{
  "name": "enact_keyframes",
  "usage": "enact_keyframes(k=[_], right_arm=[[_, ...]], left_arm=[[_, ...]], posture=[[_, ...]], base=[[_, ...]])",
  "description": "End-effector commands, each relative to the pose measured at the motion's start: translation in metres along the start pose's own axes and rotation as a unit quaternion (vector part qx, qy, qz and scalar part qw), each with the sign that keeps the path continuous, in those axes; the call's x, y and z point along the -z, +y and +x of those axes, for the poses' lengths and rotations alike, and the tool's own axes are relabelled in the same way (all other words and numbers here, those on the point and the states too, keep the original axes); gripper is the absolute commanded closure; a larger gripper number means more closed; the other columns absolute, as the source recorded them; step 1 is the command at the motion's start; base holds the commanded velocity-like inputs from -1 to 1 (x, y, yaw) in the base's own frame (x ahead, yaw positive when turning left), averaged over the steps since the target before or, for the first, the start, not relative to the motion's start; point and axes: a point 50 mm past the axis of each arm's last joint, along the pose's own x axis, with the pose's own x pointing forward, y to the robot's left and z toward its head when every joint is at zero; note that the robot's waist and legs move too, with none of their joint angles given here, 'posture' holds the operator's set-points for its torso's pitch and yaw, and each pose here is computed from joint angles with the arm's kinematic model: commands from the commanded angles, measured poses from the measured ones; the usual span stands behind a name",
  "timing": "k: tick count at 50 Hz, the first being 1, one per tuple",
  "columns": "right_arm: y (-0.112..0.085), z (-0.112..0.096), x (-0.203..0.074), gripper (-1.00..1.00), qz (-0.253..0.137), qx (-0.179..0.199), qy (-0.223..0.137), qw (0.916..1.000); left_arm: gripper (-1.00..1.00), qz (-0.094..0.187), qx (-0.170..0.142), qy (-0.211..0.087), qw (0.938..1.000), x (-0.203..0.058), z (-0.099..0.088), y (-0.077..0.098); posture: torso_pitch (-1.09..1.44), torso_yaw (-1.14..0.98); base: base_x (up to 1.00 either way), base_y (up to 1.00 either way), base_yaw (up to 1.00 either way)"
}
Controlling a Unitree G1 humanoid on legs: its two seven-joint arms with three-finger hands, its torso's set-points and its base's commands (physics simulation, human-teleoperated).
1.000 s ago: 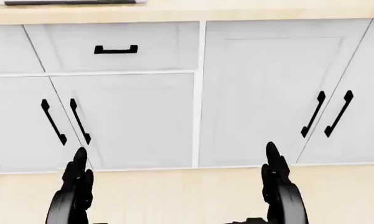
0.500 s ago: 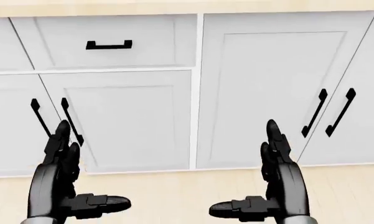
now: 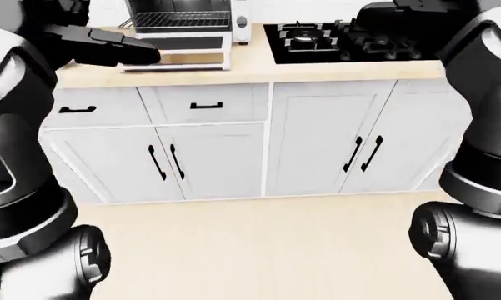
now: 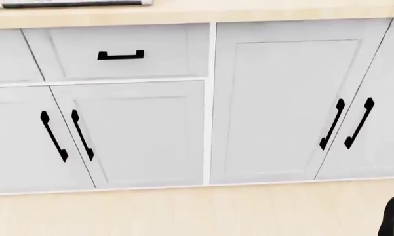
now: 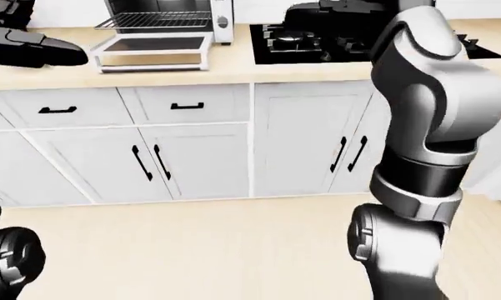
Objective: Place the scone on the rack of the toaster oven.
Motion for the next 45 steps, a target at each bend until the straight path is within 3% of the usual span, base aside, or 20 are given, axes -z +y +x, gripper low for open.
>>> enact_keyframes(k=[1, 2, 3, 8, 10, 14, 18, 29, 45], right_arm=[[-0.003, -0.003, -0.025, -1.0, 0.002, -0.007, -0.047, 0.9989], [-0.007, -0.007, -0.028, -1.0, 0.002, -0.007, -0.048, 0.9988], [-0.01, -0.012, -0.03, -1.0, 0.001, -0.006, -0.049, 0.9988], [-0.022, -0.03, -0.03, -1.0, -0.005, -0.008, -0.056, 0.9984], [-0.026, -0.028, -0.025, -1.0, -0.003, -0.001, -0.046, 0.9989], [-0.033, -0.032, -0.03, -1.0, -0.006, 0.01, -0.027, 0.9996], [-0.037, -0.036, -0.042, -1.0, -0.001, 0.005, -0.039, 0.9992], [-0.038, -0.038, -0.047, -1.0, 0.0, 0.01, -0.055, 0.9984], [-0.038, -0.036, -0.044, -1.0, 0.008, 0.009, -0.047, 0.9988]], left_arm=[[-1.0, 0.003, -0.007, -0.045, 0.999, -0.027, -0.02, 0.006], [-1.0, 0.022, -0.006, -0.043, 0.9988, -0.026, -0.027, 0.006], [-1.0, 0.001, -0.005, -0.043, 0.9991, -0.027, -0.035, 0.007], [-1.0, 0.016, -0.031, -0.06, 0.9976, -0.043, -0.073, 0.025], [-1.0, 0.014, -0.039, -0.063, 0.9972, -0.042, -0.08, 0.032], [-1.0, 0.035, -0.067, -0.061, 0.9953, -0.041, -0.085, 0.046], [-1.0, 0.021, -0.066, -0.064, 0.9956, -0.045, -0.089, 0.051], [-1.0, 0.016, -0.067, -0.063, 0.9956, -0.045, -0.092, 0.054], [-1.0, 0.016, -0.07, -0.064, 0.9954, -0.05, -0.095, 0.057]], posture=[[0.0, 0.0], [0.0, 0.0], [0.0, 0.0], [0.0, 0.0], [0.0, 0.0], [0.0, 0.0], [0.0, 0.0], [0.0, 0.0], [0.0, 0.0]], base=[[0.0, 0.0, 0.0], [0.0, 0.0, 0.0], [0.0, 0.0, 0.0], [0.0, 0.0, 0.0], [0.0, 0.0, 0.0], [0.0, 0.0, 0.0], [0.0, 0.0, 0.0], [0.0, 0.0, 0.0], [0.0, 0.1, 0.0]])
